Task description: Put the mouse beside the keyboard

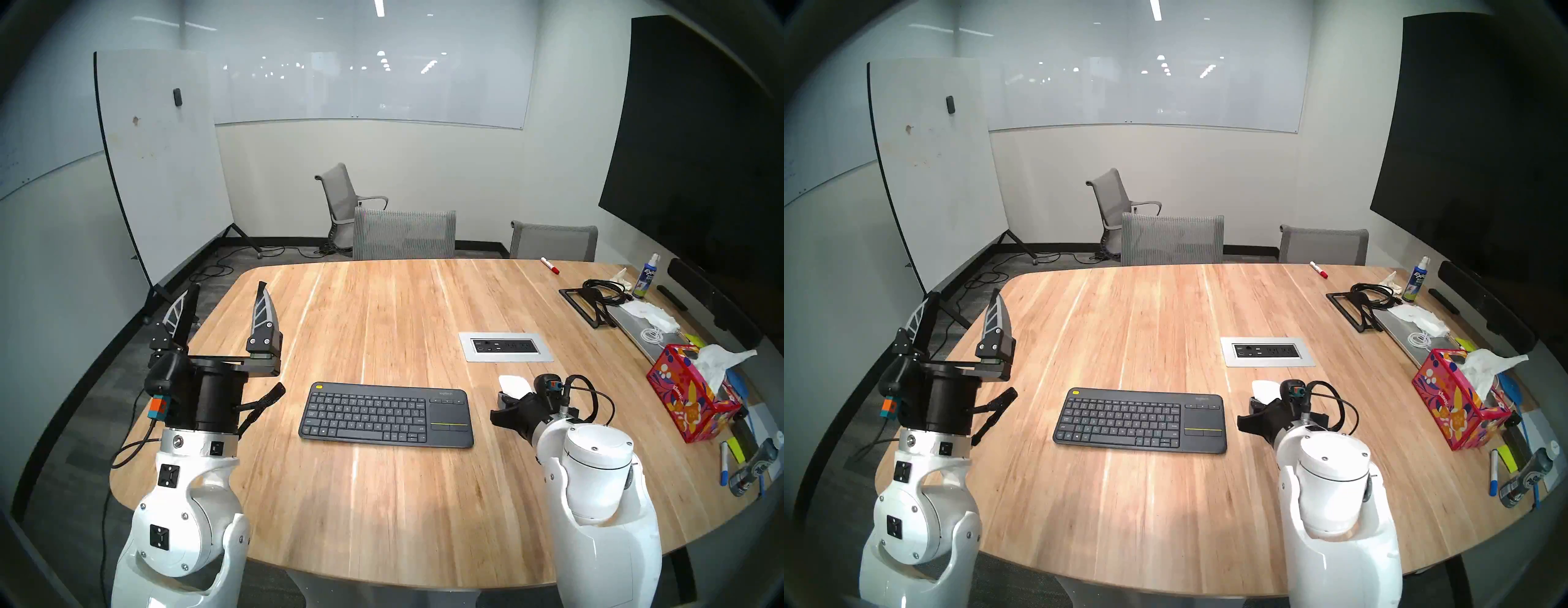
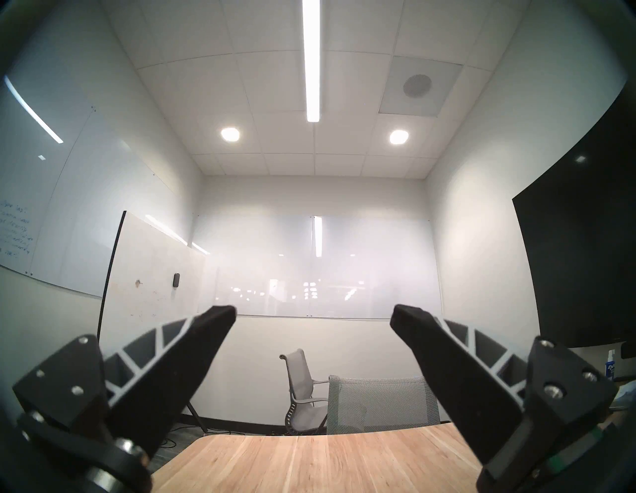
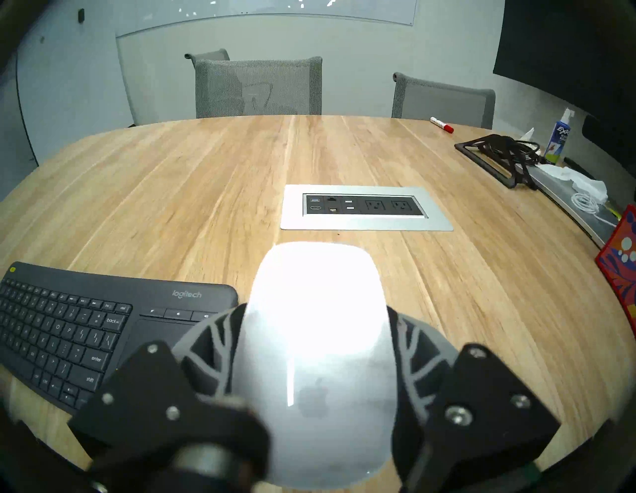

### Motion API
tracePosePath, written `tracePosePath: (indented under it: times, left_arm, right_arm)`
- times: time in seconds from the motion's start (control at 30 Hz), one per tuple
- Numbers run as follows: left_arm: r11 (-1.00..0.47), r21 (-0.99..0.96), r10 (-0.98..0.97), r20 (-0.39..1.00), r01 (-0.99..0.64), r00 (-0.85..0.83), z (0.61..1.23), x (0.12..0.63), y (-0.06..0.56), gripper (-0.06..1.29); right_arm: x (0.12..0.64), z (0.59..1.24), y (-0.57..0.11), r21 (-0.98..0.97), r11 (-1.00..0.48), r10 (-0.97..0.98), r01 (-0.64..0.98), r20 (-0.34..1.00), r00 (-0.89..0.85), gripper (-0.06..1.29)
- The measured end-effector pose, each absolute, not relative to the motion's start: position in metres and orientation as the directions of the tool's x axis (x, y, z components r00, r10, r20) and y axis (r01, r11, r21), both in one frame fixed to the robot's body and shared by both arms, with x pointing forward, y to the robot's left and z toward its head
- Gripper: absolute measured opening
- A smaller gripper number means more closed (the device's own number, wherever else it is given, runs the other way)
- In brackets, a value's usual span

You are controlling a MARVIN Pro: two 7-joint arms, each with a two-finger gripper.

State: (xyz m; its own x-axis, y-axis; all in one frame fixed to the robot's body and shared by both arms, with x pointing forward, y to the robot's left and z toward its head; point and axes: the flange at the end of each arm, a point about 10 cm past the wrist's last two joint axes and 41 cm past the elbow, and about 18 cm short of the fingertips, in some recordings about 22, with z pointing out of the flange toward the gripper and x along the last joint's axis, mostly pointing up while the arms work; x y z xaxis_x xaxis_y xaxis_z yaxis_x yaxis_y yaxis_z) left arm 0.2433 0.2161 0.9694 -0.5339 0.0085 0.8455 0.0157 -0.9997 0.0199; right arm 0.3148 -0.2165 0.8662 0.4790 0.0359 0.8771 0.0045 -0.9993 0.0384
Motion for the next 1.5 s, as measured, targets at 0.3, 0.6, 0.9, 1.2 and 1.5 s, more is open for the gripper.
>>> tracePosePath:
  times: [0.3,0.6,0.9,1.2,1.5]
  left_arm:
    - [-1.000,0.020,0.008,0.845,0.016,-0.534,0.969,0.243,0.216,1.25]
    - [-1.000,0.020,0.009,0.845,0.016,-0.534,0.970,0.243,0.216,1.25]
    - [-1.000,0.020,0.009,0.845,0.016,-0.534,0.970,0.243,0.216,1.25]
    - [-1.000,0.021,0.009,0.845,0.016,-0.535,0.970,0.243,0.216,1.25]
    - [-1.000,0.021,0.009,0.845,0.016,-0.535,0.970,0.243,0.216,1.25]
  right_arm:
    - [0.320,0.866,-0.214,0.023,-0.999,0.038,0.036,0.872,0.487,0.59]
    - [0.322,0.865,-0.208,0.028,-0.998,0.055,0.064,0.880,0.472,0.59]
    - [0.323,0.862,-0.211,0.058,-0.996,0.083,0.070,0.890,0.448,0.59]
    - [0.319,0.847,-0.210,0.098,-0.991,0.128,0.094,0.906,0.403,0.59]
    - [0.319,0.834,-0.212,0.070,-0.995,0.095,0.077,0.915,0.393,0.59]
